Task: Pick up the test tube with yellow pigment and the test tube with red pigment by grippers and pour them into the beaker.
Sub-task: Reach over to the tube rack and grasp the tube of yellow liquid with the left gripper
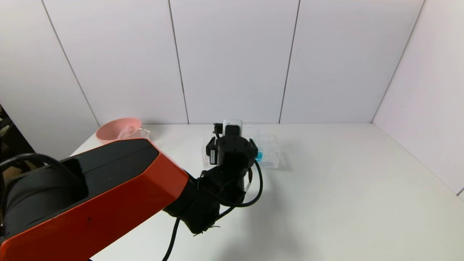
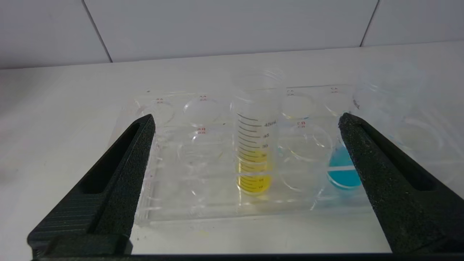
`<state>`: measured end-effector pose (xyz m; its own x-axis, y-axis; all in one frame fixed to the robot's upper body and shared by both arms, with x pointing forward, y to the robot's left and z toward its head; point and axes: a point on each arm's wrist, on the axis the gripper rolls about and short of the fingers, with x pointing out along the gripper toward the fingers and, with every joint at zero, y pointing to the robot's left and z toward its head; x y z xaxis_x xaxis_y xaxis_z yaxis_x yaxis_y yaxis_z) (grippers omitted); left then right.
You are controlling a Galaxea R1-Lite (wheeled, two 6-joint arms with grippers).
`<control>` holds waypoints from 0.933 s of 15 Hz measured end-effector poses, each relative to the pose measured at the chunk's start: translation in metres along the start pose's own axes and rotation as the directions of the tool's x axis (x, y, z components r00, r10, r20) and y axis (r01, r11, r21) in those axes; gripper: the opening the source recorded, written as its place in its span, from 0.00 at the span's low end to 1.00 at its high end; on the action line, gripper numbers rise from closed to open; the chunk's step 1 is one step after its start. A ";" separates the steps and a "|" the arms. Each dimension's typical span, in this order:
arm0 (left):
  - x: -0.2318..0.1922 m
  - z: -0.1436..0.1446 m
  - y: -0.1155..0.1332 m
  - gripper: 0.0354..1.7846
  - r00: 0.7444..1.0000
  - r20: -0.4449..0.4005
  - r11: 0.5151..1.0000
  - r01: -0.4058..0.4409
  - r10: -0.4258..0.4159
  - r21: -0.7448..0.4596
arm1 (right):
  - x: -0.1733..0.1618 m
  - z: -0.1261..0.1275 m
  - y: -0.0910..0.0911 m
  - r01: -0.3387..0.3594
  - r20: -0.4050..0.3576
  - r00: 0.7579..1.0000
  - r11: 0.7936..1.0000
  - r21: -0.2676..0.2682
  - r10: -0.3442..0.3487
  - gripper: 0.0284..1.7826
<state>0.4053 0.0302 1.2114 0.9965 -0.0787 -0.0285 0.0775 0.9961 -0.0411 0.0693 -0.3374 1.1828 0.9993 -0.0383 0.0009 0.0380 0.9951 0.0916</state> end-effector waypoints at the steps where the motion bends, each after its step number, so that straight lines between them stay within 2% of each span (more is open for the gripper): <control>1: 0.006 -0.001 0.001 0.99 1.000 0.009 1.000 0.011 -0.011 0.004 | 0.000 0.000 0.000 0.000 0.000 1.000 1.000 0.000 0.000 0.96; 9: 0.031 -0.008 0.004 0.96 0.999 0.032 1.000 0.000 0.000 0.000 | 0.000 0.000 0.000 0.000 0.000 1.000 1.000 0.000 0.000 0.96; 12: 0.032 -0.009 0.003 0.81 0.999 0.039 1.000 0.001 -0.001 -0.006 | 0.000 0.000 0.000 0.000 0.000 1.000 1.000 0.000 0.000 0.96; 14: 0.034 -0.009 0.004 0.63 0.999 0.044 1.000 -0.002 0.002 -0.009 | 0.000 0.000 0.000 0.000 0.000 1.000 1.000 0.000 0.000 0.96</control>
<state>0.4390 0.0310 1.2012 0.9971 -0.0747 0.0150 0.0754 0.9959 -0.0502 0.0693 -0.3373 1.1829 0.9993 -0.0379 0.0013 0.0376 0.9951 0.0916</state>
